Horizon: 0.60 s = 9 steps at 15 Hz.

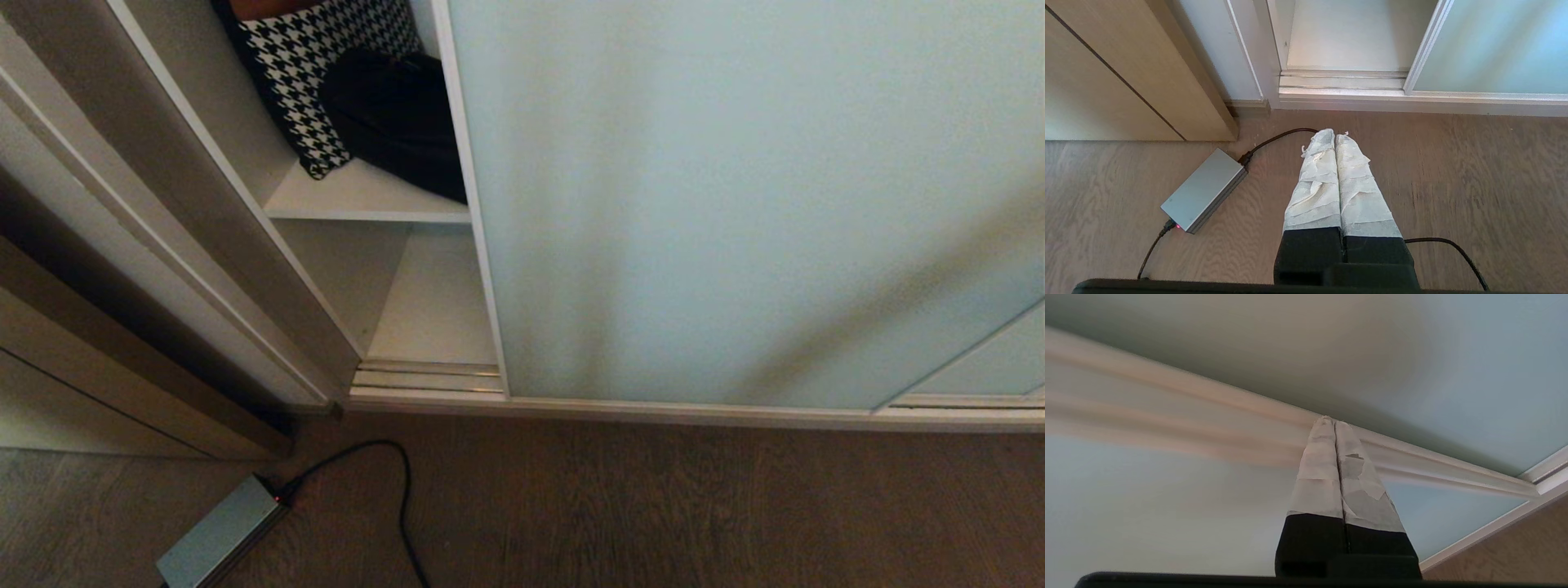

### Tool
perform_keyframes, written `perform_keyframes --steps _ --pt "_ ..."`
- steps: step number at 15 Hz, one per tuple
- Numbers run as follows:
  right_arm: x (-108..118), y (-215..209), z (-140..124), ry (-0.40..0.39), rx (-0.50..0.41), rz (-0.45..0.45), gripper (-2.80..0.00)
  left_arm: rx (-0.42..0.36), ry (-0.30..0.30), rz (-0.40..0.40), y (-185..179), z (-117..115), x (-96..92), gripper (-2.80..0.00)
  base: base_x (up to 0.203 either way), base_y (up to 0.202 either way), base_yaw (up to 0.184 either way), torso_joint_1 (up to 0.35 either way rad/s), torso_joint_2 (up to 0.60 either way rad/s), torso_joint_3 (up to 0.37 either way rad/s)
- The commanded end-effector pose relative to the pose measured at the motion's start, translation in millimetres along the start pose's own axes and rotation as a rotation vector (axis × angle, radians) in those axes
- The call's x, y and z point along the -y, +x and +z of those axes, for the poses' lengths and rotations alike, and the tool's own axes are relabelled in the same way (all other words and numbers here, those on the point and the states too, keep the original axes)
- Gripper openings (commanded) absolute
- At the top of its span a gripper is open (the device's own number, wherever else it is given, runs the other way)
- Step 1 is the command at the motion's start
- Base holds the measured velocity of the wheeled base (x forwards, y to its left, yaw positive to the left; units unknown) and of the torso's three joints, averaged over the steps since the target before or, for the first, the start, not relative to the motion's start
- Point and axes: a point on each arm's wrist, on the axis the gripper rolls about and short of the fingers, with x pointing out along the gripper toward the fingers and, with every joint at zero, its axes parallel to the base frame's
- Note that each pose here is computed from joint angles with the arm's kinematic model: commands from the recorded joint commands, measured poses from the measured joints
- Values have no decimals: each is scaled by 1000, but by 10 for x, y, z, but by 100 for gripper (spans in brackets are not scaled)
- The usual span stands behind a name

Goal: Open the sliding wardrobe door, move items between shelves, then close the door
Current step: Close the door

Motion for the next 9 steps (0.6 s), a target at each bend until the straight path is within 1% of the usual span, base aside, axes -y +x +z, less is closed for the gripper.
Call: perform_keyframes --steps 1,5,7,9 --pt "95 65 -32 13 -6 -4 -280 1 0 0 0 1 0 -280 0 0 0 0 0 0" --pt "141 111 -43 9 5 -5 -280 1 0 0 0 1 0 -280 0 0 0 0 0 0" --pt "120 186 -100 8 33 -20 -280 0 2 0 0 -1 0 -280 0 0 0 0 0 0" --pt "126 273 -194 16 35 -30 -280 0 2 0 0 -1 0 -280 0 0 0 0 0 0"
